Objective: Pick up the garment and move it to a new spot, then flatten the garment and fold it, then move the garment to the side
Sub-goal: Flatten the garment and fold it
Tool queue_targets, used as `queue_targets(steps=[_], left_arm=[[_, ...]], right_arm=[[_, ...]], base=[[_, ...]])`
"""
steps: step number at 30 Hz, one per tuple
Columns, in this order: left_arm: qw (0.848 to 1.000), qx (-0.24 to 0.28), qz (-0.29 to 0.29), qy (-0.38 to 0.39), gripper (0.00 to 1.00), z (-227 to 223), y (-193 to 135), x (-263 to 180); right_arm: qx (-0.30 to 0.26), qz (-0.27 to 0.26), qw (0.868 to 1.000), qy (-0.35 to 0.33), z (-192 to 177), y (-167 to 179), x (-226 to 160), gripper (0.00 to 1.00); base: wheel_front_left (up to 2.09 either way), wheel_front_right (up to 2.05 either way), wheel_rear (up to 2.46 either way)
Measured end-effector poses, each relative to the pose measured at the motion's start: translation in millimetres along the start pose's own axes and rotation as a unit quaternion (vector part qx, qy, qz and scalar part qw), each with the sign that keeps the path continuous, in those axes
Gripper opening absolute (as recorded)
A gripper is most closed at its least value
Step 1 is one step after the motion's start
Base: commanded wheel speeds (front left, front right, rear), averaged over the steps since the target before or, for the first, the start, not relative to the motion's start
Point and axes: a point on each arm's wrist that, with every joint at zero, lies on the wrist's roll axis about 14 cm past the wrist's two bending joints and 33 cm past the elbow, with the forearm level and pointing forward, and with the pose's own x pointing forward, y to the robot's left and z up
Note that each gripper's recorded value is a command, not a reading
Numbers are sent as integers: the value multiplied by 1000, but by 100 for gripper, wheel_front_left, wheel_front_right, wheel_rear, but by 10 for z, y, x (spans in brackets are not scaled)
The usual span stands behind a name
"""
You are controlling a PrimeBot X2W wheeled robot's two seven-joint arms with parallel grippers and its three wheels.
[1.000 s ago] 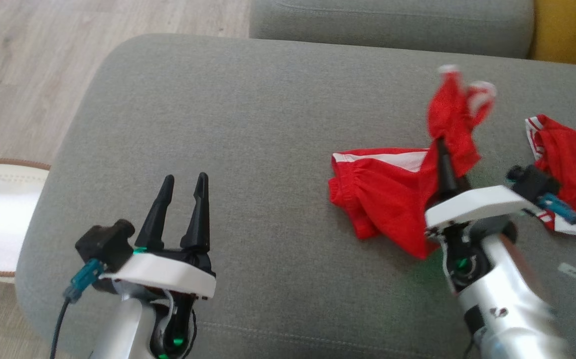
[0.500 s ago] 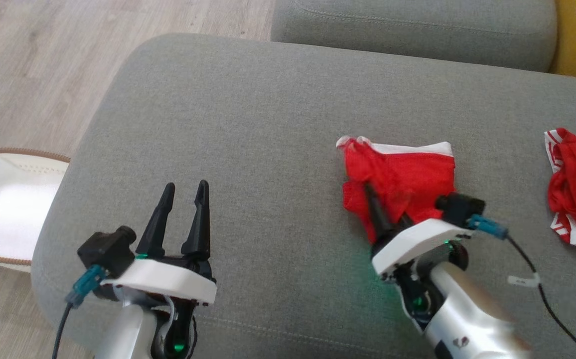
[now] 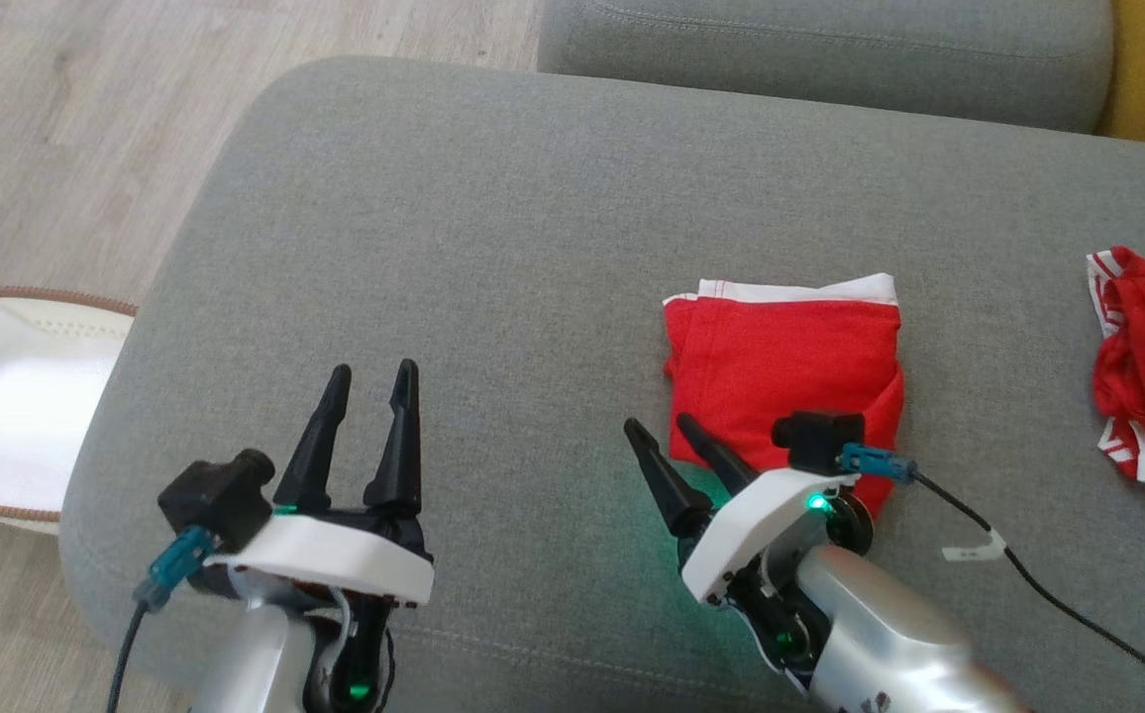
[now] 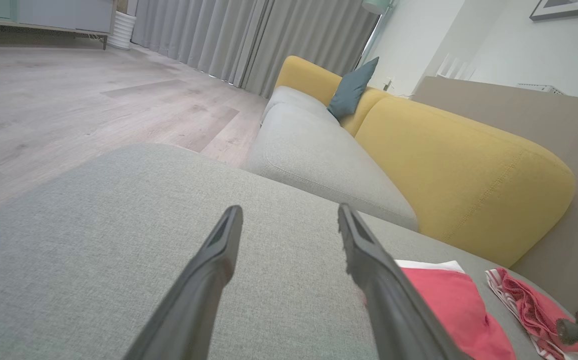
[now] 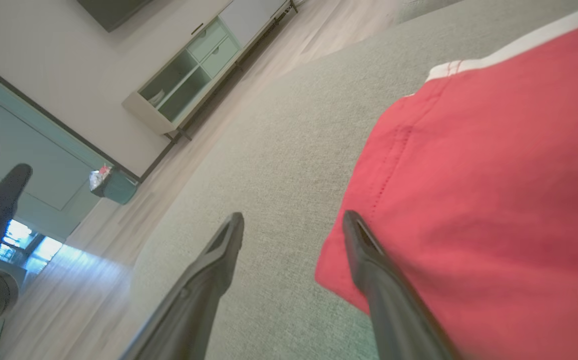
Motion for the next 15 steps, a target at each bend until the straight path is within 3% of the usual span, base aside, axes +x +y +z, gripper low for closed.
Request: queue_targets(steps=[7, 15], left_arm=[[1000, -1, -1, 1, 100, -8, -7, 6], [1000, -3, -16, -5, 100, 28, -98, 33]], right_arm=[[-23, -14, 999, 33, -113, -113, -3, 100], [-27, -46, 998, -15, 154, -288, -74, 100]], base=[[0, 0, 0], [0, 0, 0]])
